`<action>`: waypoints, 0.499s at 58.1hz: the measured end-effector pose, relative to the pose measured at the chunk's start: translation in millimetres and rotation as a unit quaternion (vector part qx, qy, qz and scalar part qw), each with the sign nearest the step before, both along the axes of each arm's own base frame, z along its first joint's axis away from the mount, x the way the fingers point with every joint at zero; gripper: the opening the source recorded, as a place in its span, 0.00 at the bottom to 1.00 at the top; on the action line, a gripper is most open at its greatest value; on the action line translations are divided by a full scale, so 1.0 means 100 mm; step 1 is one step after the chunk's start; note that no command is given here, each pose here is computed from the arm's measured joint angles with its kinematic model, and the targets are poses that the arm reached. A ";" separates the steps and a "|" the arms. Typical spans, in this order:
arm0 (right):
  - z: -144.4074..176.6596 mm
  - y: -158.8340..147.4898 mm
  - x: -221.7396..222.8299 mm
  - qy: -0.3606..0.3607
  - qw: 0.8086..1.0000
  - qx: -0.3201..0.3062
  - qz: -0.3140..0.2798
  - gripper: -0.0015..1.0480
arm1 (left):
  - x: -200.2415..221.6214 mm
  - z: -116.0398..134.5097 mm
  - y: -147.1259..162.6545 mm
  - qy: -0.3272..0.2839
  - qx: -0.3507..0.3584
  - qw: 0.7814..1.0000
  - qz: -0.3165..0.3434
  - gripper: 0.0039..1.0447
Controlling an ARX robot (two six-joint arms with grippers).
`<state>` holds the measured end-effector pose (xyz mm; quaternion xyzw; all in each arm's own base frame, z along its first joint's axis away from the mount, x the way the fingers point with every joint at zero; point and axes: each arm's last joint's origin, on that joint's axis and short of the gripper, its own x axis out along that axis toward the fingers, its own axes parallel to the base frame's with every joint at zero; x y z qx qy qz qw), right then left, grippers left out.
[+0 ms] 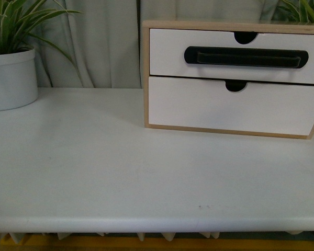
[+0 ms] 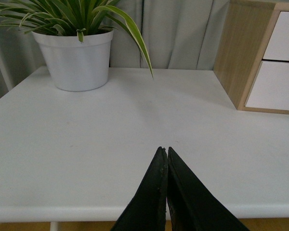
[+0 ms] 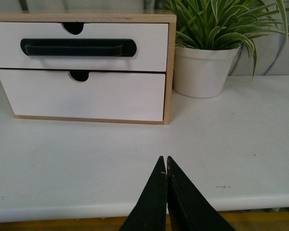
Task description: Close drawer sideways
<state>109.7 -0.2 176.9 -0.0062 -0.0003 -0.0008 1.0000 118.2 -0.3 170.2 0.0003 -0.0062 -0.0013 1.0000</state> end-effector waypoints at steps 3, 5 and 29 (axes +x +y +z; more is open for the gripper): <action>-0.01 0.00 -0.01 0.000 1.000 0.000 0.000 0.01 | -0.01 0.00 0.00 -0.001 0.000 1.000 0.000 0.04; -0.02 0.00 -0.01 -0.002 1.000 0.000 0.000 0.01 | -0.02 0.00 0.00 -0.002 0.000 1.000 0.000 0.04; -0.11 0.00 -0.12 -0.002 1.000 0.000 0.000 0.01 | -0.16 -0.04 0.00 0.014 -0.001 1.000 0.000 0.04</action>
